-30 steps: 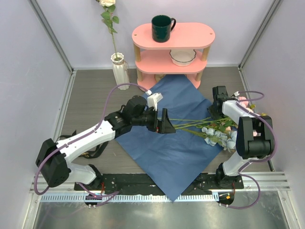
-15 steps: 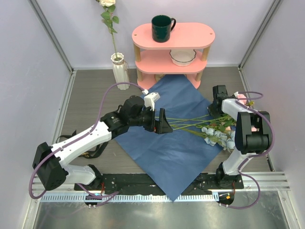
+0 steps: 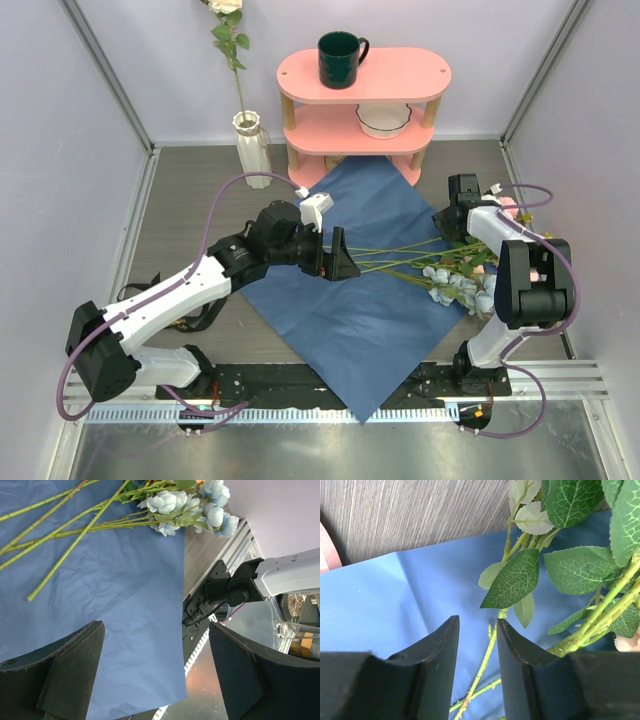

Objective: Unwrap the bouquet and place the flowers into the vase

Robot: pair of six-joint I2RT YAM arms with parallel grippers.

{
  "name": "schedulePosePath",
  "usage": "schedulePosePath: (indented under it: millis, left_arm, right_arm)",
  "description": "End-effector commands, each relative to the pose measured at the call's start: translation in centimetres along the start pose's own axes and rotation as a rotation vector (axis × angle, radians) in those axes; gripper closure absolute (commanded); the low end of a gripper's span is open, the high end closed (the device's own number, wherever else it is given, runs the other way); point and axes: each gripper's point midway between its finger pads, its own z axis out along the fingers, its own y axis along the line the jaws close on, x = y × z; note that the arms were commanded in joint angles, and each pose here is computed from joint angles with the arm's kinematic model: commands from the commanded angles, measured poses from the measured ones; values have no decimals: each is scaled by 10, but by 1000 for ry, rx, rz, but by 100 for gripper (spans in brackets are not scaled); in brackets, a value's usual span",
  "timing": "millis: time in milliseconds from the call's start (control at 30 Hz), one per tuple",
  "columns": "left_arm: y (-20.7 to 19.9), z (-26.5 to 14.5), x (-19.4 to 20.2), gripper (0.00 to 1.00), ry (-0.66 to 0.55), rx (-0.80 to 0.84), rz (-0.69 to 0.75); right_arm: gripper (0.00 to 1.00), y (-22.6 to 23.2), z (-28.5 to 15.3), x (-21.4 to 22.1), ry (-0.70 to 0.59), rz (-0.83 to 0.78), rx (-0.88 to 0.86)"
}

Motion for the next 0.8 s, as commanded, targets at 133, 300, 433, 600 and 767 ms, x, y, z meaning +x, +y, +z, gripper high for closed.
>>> schedulePosePath:
  millis: [133, 300, 433, 600, 767]
  left_arm:
    - [-13, -2, -17, 11, -32, 25, 50]
    - [-11, -3, -16, 11, -30, 16, 53]
    - [-11, -5, -16, 11, -31, 12, 56]
    - [-9, -2, -14, 11, -20, 12, 52]
    - [-11, -3, -14, 11, -23, 17, 49]
  right_arm:
    - [56, 3, 5, -2, -12, 9, -10]
    - [57, -1, 14, 2, -5, 34, 22]
    - [57, -6, 15, 2, -11, 46, 33]
    - [57, -9, 15, 2, -16, 20, 35]
    - [58, -13, 12, 3, -24, 38, 30]
